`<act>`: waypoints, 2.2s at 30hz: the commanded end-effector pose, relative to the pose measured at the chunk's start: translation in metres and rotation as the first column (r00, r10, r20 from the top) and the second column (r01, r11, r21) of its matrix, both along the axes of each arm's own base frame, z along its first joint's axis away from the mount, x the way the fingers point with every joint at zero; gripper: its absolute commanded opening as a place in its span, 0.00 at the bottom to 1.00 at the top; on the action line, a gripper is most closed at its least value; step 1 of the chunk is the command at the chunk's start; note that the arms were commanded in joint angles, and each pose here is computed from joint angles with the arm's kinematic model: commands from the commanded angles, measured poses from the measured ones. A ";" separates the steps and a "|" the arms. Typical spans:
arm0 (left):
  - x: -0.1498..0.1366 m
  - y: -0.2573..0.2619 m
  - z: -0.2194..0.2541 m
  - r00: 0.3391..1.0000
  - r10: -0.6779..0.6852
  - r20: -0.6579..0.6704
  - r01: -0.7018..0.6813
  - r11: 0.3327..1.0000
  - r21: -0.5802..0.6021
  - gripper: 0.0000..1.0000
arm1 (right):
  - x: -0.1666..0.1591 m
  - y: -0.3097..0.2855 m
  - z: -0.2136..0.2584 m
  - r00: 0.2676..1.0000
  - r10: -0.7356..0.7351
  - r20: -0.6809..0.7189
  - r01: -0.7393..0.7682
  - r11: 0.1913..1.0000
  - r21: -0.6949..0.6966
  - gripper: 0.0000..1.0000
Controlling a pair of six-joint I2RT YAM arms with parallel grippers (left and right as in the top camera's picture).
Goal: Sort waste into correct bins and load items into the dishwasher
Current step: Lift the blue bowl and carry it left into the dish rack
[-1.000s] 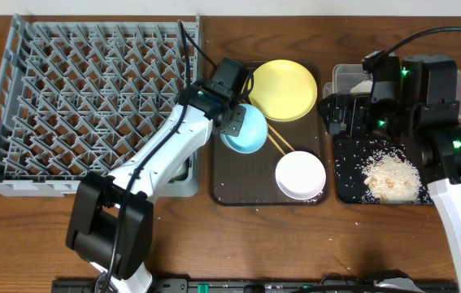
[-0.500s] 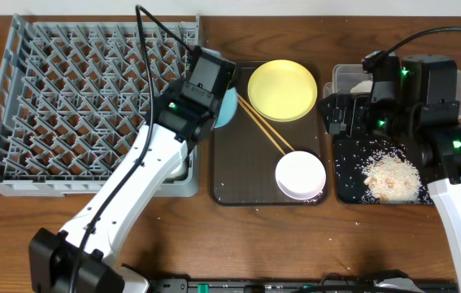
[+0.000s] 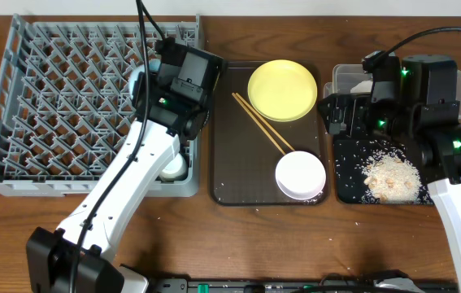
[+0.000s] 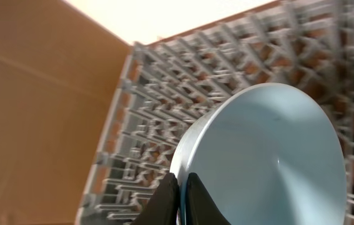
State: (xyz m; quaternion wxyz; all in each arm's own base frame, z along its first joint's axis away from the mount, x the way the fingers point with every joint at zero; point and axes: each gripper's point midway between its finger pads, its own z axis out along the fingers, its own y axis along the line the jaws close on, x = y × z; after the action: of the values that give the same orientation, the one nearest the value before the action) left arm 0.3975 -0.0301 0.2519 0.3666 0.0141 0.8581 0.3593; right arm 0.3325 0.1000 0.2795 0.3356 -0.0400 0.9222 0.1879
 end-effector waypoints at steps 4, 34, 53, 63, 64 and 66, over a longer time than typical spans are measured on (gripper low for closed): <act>-0.012 0.019 -0.009 0.997 0.069 -0.014 -0.067 0.989 0.134 0.07 | 0.001 -0.001 0.002 1.000 -0.012 0.001 0.012 1.000 0.003 0.99; -0.001 -0.027 -0.043 0.989 -0.151 -0.005 0.141 0.933 -0.331 0.55 | 0.001 -0.001 0.002 1.000 -0.012 0.001 0.012 1.000 0.003 0.99; -0.050 0.105 -0.066 0.980 0.112 -0.162 -0.197 0.534 -0.822 0.59 | 0.001 -0.001 0.002 1.000 -0.012 0.001 0.012 1.000 0.003 0.99; -0.056 0.124 -0.062 0.971 0.178 -0.160 -0.225 0.456 -0.861 0.59 | 0.001 -0.001 0.002 1.000 -0.012 0.001 0.012 1.000 0.003 0.99; -0.059 0.126 -0.056 0.971 0.189 -0.147 -0.218 0.446 -0.868 0.59 | 0.001 -0.001 0.002 1.000 -0.012 0.001 0.012 1.000 0.003 0.99; -0.068 0.133 -0.047 0.964 0.231 -0.134 -0.225 0.432 -0.873 0.59 | 0.001 -0.001 0.002 1.000 -0.012 0.001 0.012 1.000 0.003 0.99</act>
State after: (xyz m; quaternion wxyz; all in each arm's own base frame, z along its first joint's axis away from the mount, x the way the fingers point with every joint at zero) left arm 0.3346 0.0988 0.1781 0.2393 -0.2731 0.9288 -0.0740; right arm 0.3326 0.1000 0.2794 0.3356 -0.0399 0.9222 0.1878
